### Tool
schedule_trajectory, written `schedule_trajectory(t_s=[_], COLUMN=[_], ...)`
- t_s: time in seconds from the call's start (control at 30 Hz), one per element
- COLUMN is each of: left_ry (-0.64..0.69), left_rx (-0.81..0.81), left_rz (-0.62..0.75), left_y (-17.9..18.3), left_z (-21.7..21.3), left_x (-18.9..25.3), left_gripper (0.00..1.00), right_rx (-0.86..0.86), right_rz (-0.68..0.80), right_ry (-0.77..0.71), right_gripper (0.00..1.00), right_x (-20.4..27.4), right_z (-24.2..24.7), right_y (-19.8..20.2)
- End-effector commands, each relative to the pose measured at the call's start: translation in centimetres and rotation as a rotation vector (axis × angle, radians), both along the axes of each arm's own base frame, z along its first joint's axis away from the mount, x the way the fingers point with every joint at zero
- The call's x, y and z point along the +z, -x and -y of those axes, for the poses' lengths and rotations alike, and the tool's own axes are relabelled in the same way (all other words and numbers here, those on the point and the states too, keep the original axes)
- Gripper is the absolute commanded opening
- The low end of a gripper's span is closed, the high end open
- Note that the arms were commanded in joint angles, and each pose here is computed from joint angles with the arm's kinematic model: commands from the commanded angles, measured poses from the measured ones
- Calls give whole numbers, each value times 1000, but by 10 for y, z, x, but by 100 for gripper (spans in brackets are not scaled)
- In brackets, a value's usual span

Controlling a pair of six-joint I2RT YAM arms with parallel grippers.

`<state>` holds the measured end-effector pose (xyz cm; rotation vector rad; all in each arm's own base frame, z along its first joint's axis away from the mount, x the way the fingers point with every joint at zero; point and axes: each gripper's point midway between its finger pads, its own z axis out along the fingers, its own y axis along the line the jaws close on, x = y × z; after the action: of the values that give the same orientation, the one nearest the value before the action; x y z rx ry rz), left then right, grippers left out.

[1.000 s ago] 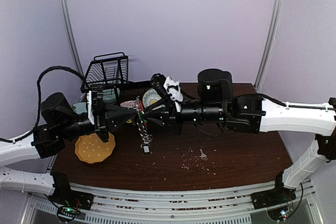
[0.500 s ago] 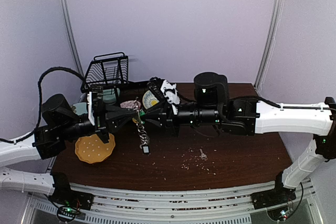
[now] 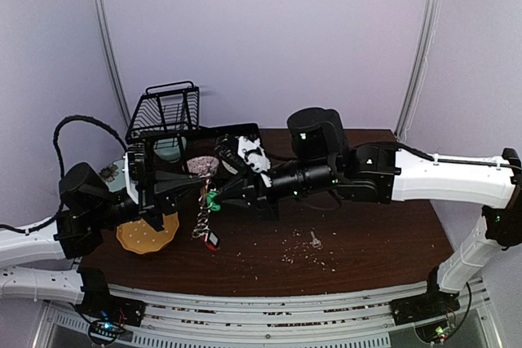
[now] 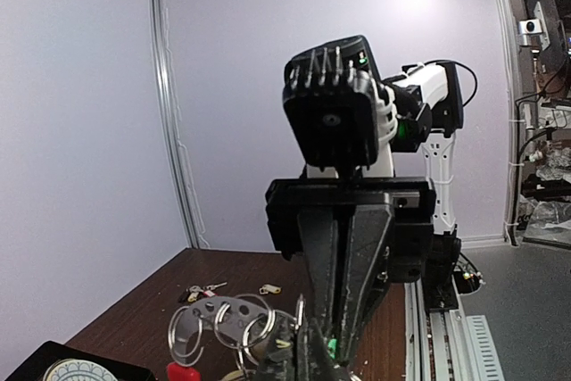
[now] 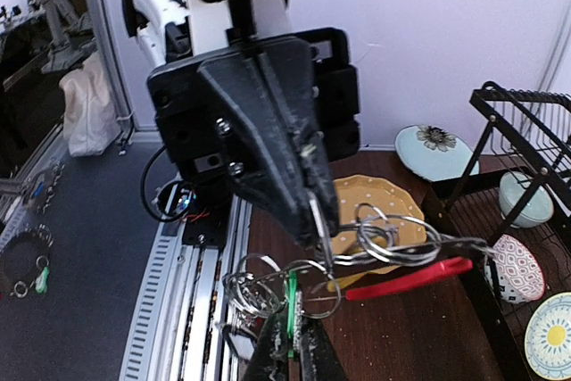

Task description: Put the keys on the keyring

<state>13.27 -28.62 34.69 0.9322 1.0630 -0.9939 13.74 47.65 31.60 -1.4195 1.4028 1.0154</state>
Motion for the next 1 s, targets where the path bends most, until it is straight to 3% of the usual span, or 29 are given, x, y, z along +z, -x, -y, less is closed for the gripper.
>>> schedule_trajectory(t_s=[0.0, 0.13, 0.47, 0.63, 0.97], left_ry=[176, 160, 195, 169, 157], left_rx=[16, -15, -101, -127, -96], left_rz=[102, 99, 76, 40, 11], left_y=[10, 13, 25, 23, 15], left_z=[-20, -15, -14, -6, -3], left_x=[47, 44, 47, 43, 40], left_gripper=[0, 0, 0, 0, 0], right_rx=[200, 225, 59, -10, -7], right_rz=[-24, -36, -30, 16, 124], right_ry=[148, 162, 155, 140, -94], right_gripper=[0, 0, 0, 20, 31], right_x=[-24, -26, -29, -14, 61], right_z=[4, -4, -12, -1, 39], right_y=[41, 45, 16, 7, 22])
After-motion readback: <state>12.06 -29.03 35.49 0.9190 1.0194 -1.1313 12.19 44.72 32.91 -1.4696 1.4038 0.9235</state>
